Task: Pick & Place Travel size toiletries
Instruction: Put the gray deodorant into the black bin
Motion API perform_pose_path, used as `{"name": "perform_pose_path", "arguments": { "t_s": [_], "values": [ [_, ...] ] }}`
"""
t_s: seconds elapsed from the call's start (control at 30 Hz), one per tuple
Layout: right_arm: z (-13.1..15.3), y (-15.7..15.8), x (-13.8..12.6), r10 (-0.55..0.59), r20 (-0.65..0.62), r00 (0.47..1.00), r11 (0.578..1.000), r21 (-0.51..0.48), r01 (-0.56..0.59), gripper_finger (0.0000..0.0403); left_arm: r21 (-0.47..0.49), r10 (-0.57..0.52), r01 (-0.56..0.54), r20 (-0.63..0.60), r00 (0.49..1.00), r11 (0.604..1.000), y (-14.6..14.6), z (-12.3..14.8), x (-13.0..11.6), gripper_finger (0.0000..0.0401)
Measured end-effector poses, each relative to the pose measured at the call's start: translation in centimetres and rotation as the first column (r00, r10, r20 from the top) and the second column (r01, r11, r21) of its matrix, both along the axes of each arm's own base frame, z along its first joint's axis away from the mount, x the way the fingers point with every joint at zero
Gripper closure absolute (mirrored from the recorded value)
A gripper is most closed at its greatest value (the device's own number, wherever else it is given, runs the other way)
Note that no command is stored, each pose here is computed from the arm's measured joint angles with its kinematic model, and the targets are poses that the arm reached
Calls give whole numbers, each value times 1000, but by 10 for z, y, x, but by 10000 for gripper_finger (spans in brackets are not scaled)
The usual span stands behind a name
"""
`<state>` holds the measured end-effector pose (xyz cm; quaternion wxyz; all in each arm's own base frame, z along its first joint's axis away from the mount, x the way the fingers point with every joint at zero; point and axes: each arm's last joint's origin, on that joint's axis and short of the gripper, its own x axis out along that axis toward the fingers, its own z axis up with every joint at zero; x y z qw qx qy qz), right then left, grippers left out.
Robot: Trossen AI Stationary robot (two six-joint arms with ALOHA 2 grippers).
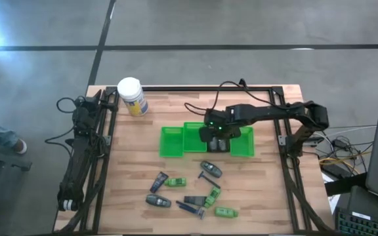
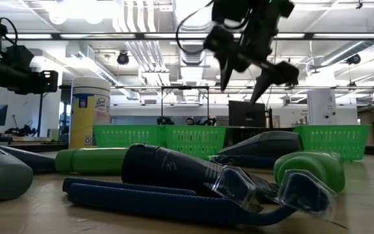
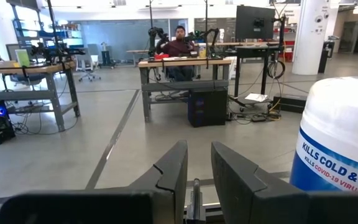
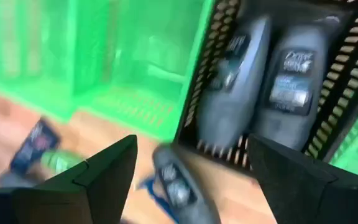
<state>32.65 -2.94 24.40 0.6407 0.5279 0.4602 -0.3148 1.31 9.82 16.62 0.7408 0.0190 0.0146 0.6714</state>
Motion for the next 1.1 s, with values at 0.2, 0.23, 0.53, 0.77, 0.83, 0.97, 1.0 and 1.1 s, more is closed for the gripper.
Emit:
{"name": "perform_pose_path", "arguments": {
  "t_s": [0.2,0.23,0.53,0.77,0.83,0.97,1.0,1.1],
  "values": [
    [5,46,-6,274,-4,962,962,-6,-274,88,-1,1,-1,0,1000,1000,0,0,0,323],
    [3,55,-7,308,-18,951,952,-1,-308,87,-1,1,-1,0,1000,1000,0,0,0,323],
    [-38,107,-1,498,-158,853,865,13,-502,90,-1,0,0,0,1000,1000,0,0,0,323],
    [-63,110,7,525,-218,823,845,21,-534,114,-1,1,-1,0,1000,1000,0,0,0,323],
    [-67,111,10,534,-224,815,839,22,-543,116,-1,1,-1,0,1000,1000,0,0,0,323],
    [-65,114,18,548,-188,815,830,3,-557,105,-1,0,0,0,1000,1000,0,0,0,323],
    [-65,114,19,546,-189,816,831,-8,-557,100,-1,0,0,-1,1000,1000,0,0,0,323],
    [-67,114,23,540,-189,820,831,-34,-555,83,-1,0,0,-1,1000,1000,0,0,0,323]
  ]
}}
